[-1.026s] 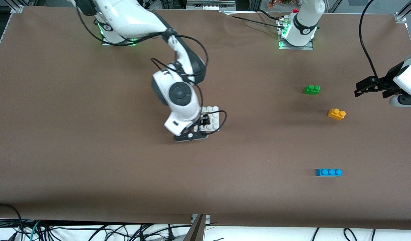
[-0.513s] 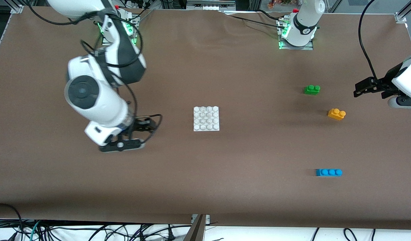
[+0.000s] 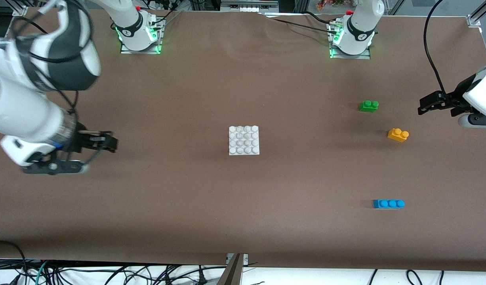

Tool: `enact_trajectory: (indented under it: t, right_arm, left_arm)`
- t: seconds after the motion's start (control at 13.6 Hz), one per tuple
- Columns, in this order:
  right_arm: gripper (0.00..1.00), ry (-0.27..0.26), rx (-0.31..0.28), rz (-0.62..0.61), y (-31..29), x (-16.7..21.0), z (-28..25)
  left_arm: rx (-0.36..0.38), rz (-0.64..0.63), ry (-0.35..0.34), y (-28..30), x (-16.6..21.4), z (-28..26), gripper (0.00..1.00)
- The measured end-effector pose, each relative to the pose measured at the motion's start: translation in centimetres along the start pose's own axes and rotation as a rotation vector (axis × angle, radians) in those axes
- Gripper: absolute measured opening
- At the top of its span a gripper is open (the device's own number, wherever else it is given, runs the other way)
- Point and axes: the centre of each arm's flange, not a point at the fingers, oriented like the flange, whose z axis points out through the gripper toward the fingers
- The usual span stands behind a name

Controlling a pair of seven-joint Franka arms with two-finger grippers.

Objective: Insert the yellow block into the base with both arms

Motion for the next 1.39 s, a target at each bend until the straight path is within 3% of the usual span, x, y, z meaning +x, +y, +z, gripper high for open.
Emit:
enact_trajectory:
  t: [0.15, 0.29, 0.44, 0.59, 1.03, 1.39]
  right_arm:
    - [1.0, -0.008, 0.018, 0.048, 4.8, -1.3, -1.2]
    - [1.0, -0.01, -0.011, 0.049, 7.9, -2.8, -2.3]
    - [1.0, -0.004, -0.064, 0.011, 7.6, -4.3, -3.3]
    - [1.0, 0.006, -0.08, -0.019, 6.2, -5.3, -4.2]
    - [1.0, 0.035, -0.073, -0.033, 12.4, -7.2, -6.8]
    - [1.0, 0.041, -0.059, -0.022, 13.4, -8.5, -7.7]
  left_arm:
    - [0.0, -0.001, 0.0, -0.1, 0.0, 0.0, 1.0]
    - [0.0, -0.001, 0.0, -0.1, 0.0, 0.0, 1.0]
    - [0.0, -0.004, 0.0, -0.2, 0.0, 0.0, 1.0]
    - [0.0, -0.008, 0.002, -0.5, -0.1, -0.1, 1.0]
    - [0.001, -0.013, 0.009, -0.7, -0.3, -0.5, 1.0]
    - [0.001, -0.012, 0.01, -0.6, -0.3, -0.5, 1.0]
